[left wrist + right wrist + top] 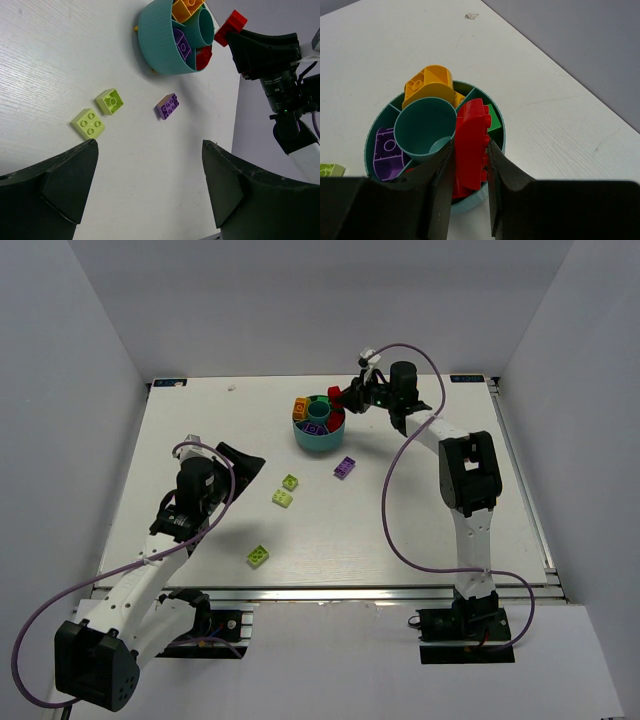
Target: Sort the legos into containers by color
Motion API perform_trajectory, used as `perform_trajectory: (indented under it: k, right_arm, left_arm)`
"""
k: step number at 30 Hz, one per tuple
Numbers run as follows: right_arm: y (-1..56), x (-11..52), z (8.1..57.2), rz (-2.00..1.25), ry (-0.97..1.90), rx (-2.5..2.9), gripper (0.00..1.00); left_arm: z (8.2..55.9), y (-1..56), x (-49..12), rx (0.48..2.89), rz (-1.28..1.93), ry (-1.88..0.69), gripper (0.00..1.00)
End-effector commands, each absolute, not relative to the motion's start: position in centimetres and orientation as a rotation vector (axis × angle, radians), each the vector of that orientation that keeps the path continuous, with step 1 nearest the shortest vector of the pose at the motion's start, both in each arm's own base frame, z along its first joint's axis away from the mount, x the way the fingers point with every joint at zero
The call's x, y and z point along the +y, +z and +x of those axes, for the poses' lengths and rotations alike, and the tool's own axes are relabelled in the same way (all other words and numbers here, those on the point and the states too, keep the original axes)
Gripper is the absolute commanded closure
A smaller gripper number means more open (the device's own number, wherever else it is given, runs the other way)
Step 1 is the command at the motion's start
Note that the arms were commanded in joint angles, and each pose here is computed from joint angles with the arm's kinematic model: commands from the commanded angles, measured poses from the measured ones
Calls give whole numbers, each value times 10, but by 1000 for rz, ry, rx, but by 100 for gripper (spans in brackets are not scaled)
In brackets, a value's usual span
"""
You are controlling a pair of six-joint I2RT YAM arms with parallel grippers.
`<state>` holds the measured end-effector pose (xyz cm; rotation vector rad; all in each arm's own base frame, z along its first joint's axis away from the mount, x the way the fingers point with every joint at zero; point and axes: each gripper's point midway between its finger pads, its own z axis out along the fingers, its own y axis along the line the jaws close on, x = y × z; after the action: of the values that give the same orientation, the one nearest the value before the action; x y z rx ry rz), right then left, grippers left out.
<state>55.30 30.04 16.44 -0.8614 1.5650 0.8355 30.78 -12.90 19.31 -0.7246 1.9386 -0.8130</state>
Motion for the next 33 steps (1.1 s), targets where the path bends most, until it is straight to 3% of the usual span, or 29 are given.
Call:
perform_trajectory:
  k: [1,18,24,27,33]
  right_arm:
    - [183,303,562,-892,813,1486,100]
    - [175,295,532,-920,852,1515,100]
    - [177,293,532,-915,851,1519,79]
    - [177,293,531,-911,848,1522,61]
    - [182,292,529,-902,845,1519,44]
  left_arm:
    - [308,195,-125,1924,-739,-802,6]
    - [307,194,-125,1920,-739,-809,6]
    - [306,195,-124,1916,-741,-809,6]
    - [306,194,-124,1917,-743,-809,6]
    - [308,195,-126,1918,-737,-812,6]
